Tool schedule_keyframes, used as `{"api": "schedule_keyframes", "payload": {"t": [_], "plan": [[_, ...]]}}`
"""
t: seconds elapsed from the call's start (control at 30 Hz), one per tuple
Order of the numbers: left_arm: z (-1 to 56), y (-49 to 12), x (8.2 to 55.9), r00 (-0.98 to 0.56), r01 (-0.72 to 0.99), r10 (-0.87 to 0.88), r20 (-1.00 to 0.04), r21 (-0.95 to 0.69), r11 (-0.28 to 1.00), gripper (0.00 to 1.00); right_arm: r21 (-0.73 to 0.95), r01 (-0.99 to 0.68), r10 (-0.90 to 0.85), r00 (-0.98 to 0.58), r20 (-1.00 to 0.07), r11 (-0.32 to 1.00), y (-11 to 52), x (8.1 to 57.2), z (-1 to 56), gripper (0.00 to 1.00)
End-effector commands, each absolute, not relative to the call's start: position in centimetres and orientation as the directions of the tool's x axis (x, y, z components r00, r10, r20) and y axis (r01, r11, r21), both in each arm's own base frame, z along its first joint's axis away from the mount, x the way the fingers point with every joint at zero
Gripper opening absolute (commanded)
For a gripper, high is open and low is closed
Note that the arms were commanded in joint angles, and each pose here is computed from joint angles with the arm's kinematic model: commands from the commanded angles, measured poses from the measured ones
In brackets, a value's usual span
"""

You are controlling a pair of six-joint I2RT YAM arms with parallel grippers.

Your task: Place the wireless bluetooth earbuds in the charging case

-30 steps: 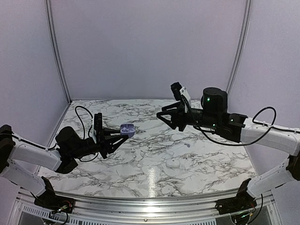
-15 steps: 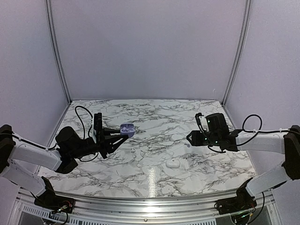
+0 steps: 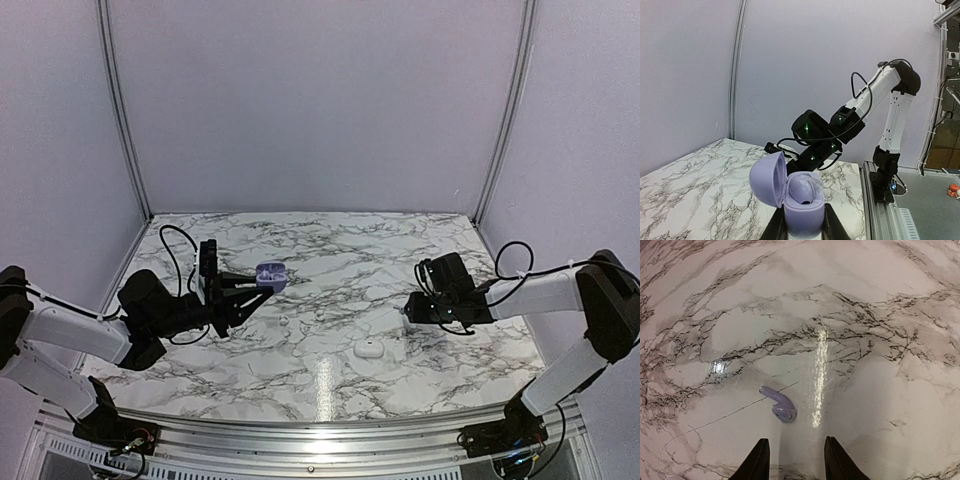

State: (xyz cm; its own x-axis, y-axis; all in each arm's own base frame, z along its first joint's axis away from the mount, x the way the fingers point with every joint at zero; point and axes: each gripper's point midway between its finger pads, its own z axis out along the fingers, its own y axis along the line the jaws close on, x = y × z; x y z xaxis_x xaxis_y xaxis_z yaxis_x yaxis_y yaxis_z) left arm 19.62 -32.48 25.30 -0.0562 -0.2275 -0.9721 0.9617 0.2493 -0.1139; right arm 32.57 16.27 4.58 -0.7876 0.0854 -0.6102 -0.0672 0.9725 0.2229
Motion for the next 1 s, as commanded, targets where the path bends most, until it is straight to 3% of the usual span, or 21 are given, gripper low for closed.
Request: {"api": "schedule_keyframes", "payload": {"t": [0.0, 0.5, 0.97], "plan": [[26.4, -32.4, 19.5, -0.024, 0.967, -0.261, -0.965, -0.089, 0.240, 0.00, 0.264, -0.063, 0.126, -0.759, -0.639, 0.962, 17.2, 34.3, 5.4, 0.37], [26.3, -32.3, 19.7, -0.025, 0.965, -0.260, -0.965, -0.091, 0.247, 0.00, 0.194, -0.040, 0.090, -0.785, -0.614, 0.980, 18.8, 35.0, 2.5, 0.31], [26.1, -32.1, 19.6, -0.023, 0.964, -0.257, -0.966, -0.089, 0.250, 0.00, 0.139, -0.061, 0.039, -0.784, -0.619, 0.988, 18.4, 34.6, 2.4, 0.14]]}}
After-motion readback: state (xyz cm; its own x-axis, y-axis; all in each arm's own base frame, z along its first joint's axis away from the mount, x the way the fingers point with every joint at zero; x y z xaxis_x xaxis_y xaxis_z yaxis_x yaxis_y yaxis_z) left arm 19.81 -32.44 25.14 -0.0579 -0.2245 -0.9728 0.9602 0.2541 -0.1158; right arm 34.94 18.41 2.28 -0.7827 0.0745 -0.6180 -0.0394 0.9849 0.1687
